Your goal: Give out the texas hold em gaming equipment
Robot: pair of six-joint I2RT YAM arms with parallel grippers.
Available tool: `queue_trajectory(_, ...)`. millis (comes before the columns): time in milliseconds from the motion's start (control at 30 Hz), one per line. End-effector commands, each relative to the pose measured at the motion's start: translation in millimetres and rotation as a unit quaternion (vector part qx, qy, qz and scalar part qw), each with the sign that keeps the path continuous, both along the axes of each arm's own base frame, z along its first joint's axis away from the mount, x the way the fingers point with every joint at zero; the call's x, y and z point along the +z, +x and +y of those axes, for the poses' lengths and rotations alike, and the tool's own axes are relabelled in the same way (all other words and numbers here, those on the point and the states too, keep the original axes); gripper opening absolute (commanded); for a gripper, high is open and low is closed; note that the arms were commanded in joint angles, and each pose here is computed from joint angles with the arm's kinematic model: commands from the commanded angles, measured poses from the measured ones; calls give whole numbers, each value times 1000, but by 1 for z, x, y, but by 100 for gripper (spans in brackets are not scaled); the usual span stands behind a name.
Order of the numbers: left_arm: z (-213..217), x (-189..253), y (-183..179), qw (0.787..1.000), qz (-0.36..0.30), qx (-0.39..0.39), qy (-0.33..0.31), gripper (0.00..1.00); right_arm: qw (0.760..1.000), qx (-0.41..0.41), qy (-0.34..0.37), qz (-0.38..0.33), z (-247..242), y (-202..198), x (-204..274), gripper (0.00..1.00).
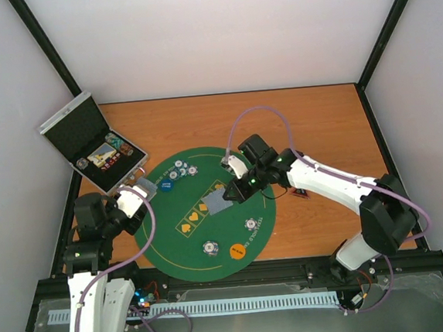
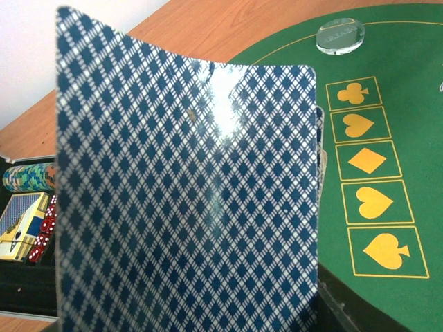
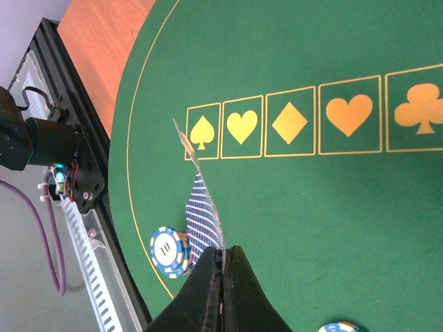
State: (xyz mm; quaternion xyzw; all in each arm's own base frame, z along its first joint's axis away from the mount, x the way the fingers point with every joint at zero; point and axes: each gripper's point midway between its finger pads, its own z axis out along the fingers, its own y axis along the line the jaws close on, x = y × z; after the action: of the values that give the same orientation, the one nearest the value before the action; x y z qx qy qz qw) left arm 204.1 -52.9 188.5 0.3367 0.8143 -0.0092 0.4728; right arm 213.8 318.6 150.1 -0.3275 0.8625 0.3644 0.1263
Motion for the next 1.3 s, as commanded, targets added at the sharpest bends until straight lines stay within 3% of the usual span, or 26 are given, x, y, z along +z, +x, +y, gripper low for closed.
queue_trajectory(0,0,10,3,1000,-20,1,-3,48,1000,4,-4,1,4,0,3,3)
queue_trajectory(400,0,10,3,1000,-20,0,-2,48,993,11,-67,97,-21,-35,-49,3)
queue_trajectory(633,0,10,3,1000,-22,0,-2,48,994,-31,-87,64,-33,-17,-50,3)
queue_trajectory(1033,0,11,2,1000,-24,-2,-2,48,965,-255,2,58,-90,45,-50,3)
queue_trajectory(1267,0,11,2,1000,-25,-1,-2,48,957,-275,18,88,-91,46,-65,3)
